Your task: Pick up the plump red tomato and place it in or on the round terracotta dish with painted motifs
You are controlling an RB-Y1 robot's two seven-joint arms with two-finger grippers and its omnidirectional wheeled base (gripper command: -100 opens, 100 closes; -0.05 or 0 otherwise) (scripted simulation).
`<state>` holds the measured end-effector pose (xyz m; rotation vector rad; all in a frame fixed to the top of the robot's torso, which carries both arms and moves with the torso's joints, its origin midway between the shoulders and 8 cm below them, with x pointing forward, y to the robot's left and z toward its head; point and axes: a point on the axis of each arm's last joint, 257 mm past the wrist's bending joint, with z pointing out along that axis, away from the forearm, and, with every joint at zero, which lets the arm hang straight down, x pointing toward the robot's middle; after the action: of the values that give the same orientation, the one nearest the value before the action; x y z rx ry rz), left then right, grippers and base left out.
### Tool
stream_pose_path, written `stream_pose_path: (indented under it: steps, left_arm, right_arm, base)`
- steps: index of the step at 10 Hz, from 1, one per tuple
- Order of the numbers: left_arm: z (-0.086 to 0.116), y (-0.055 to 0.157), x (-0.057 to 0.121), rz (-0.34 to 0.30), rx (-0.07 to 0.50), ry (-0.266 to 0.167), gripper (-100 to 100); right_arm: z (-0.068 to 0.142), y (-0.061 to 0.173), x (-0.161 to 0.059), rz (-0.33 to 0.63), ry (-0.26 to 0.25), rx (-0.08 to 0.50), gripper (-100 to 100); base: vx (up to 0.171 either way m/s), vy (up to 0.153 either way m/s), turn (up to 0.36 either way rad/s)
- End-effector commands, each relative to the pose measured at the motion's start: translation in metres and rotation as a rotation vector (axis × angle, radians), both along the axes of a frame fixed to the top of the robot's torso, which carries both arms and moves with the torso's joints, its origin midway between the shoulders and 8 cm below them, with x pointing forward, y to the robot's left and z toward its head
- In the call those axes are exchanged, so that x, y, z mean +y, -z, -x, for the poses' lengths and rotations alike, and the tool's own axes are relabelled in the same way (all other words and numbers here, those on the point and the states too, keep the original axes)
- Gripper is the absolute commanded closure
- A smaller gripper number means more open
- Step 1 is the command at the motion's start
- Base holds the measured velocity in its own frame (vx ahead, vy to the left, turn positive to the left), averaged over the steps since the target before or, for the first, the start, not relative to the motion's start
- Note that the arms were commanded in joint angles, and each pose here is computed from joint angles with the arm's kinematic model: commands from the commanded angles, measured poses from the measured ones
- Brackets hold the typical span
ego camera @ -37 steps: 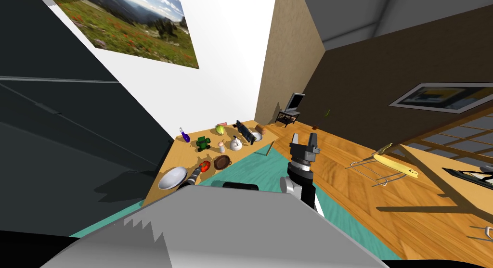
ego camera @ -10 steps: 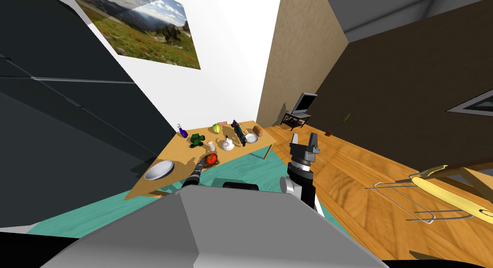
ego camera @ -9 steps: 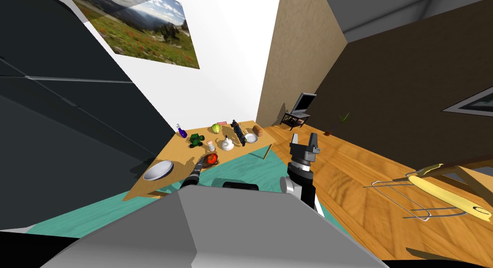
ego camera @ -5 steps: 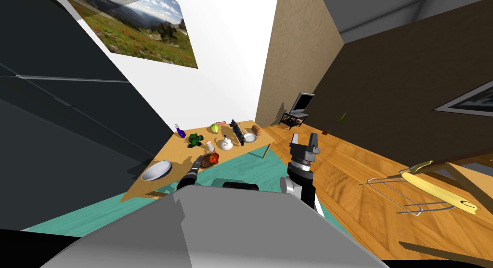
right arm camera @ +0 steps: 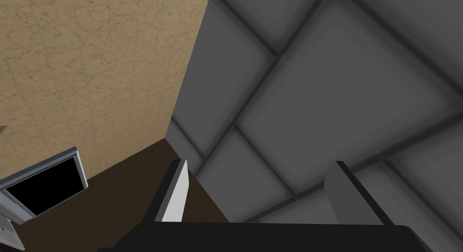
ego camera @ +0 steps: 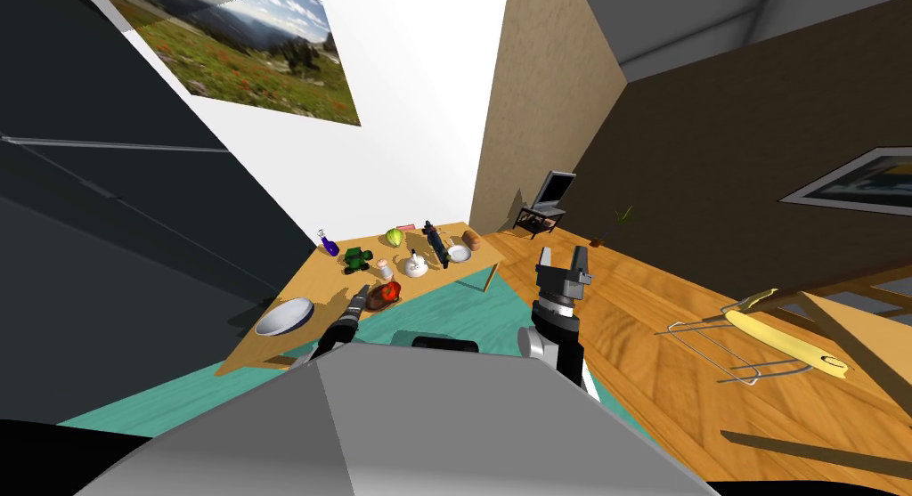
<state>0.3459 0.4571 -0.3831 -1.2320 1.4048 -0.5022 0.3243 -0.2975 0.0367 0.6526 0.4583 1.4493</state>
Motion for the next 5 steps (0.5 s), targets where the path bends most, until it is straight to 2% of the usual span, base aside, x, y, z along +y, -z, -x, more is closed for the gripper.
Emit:
stream_pose_path:
  steps: [1, 2, 5]
  left_arm:
    - [0.0000, 0.0000, 0.0000, 0.000, 0.000, 0.000, -100]
    - [0.0001, -0.0001, 0.0003, 0.001, 0.002, -0.001, 0]
    - [0.0001, 0.0000, 0.0002, 0.001, 0.002, -0.001, 0]
  right_arm:
    - [0.0000, 0.0000, 0.0000, 0.000, 0.000, 0.000, 0]
    - [0.0000, 0.0000, 0.0000, 0.000, 0.000, 0.000, 0]
    - [0.0000, 0.0000, 0.0000, 0.000, 0.000, 0.000, 0]
  base:
    - [-0.009, -0.011, -0.005]
    - [0.000, 0.000, 0.000]
    - [0.000, 0.000, 0.000]
